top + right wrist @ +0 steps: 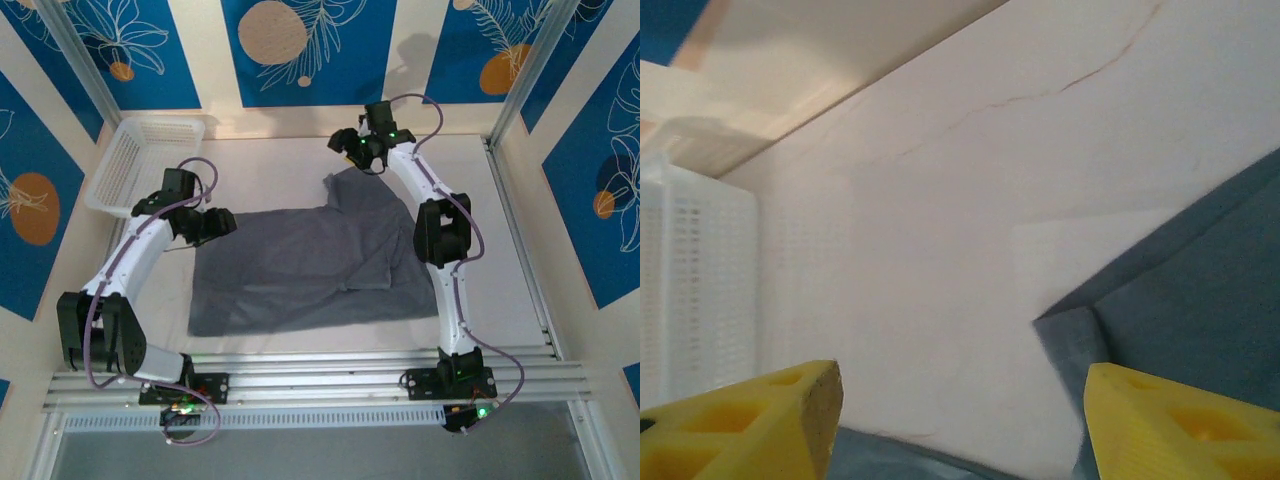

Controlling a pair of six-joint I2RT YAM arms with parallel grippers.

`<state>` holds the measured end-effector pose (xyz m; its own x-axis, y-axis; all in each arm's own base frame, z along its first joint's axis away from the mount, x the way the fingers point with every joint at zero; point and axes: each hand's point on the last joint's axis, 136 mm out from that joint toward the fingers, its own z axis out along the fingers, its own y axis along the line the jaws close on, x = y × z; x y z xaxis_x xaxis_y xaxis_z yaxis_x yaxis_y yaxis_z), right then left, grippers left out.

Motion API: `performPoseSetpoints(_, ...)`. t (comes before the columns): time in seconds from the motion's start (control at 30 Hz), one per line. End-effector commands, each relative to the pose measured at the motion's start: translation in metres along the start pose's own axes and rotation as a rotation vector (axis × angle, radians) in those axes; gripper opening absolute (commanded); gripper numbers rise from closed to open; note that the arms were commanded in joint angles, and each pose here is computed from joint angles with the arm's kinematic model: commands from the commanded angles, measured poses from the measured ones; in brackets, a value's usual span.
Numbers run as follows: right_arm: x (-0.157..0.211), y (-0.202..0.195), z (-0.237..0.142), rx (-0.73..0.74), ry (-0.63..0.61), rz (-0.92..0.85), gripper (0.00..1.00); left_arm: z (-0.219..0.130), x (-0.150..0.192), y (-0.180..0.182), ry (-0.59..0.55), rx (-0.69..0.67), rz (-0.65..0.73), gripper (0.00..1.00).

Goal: Fold the inside-out t-shirt

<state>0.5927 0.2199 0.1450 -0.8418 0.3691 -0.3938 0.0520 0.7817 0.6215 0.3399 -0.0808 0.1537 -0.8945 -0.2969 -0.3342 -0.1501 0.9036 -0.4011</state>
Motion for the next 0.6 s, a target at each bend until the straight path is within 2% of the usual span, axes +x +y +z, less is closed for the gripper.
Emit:
performPoseSetpoints(0.0, -0.009, -0.064, -0.03, 0.274, -0.03, -0.042, 0.66, -0.006, 0.001, 0.0, -0.001, -0.013, 0.012, 0.57)
performPoseSetpoints(0.13, -0.007, -0.145, -0.066, 0.628, -0.014, -0.034, 0.65, -0.002, 0.004, 0.003, 0.01, -0.022, 0.005, 0.57)
performPoseSetpoints(0.23, 0.001, -0.183, -0.08, 0.773, 0.047, -0.102, 0.65, 0.0, 0.004, 0.004, 0.016, -0.027, -0.006, 0.57)
performPoseSetpoints(0.33, 0.012, -0.2, -0.074, 0.794, 0.126, -0.163, 0.67, 0.001, 0.004, 0.004, 0.017, -0.025, -0.009, 0.57)
performPoseSetpoints(0.57, 0.041, -0.191, -0.035, 0.642, 0.264, -0.17, 0.67, 0.003, 0.006, 0.005, 0.033, -0.024, -0.014, 0.57)
